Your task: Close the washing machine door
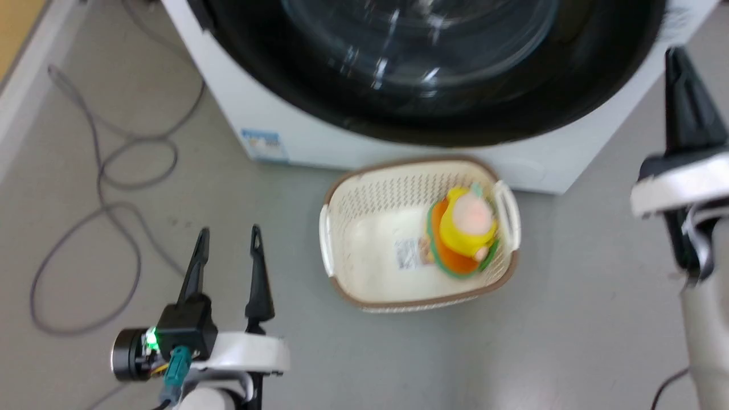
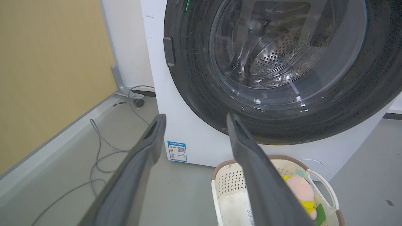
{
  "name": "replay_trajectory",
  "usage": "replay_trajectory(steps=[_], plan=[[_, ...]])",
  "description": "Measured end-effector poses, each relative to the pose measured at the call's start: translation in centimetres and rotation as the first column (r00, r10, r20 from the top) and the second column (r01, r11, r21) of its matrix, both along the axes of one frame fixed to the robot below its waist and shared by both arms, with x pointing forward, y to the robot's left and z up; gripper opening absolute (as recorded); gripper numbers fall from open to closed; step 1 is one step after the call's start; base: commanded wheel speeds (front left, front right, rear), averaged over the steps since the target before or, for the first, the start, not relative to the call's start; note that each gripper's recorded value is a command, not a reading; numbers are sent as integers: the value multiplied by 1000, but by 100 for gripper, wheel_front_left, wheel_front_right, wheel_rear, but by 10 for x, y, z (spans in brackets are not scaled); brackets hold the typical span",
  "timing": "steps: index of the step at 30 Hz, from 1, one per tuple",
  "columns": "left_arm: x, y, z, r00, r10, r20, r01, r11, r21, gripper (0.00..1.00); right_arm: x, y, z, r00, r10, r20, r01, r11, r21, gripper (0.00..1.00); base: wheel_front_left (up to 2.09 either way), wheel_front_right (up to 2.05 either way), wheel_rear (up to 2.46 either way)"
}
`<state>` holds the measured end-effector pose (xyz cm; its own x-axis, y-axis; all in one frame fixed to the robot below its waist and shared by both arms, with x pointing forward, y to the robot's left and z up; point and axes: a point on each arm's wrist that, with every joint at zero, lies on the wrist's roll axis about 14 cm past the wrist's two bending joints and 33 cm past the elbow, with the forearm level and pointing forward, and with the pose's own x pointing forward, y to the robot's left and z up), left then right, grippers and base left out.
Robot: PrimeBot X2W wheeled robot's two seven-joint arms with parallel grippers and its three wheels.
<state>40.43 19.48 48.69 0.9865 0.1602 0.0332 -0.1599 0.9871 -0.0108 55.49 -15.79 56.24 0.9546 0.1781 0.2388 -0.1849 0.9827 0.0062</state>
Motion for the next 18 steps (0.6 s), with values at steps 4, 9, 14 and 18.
replay_trajectory(steps=[4,9,14,18], plan=[[-10,-2,10,1000,-10,23,10,1000,6,100,-38,-4,28,997,-13,79,16,999,-29,0,0,0,0],[-24,-1,17,999,-7,41,7,1000,13,100,-87,-7,33,995,-33,97,37,999,-32,0,0,0,0],[-38,-4,19,999,-18,44,17,1000,24,100,-130,-13,22,996,-61,63,60,998,13,40,0,0,0],[-46,-9,21,998,-36,50,34,999,24,100,-159,-20,15,996,-86,39,83,995,57,100,0,0,0]])
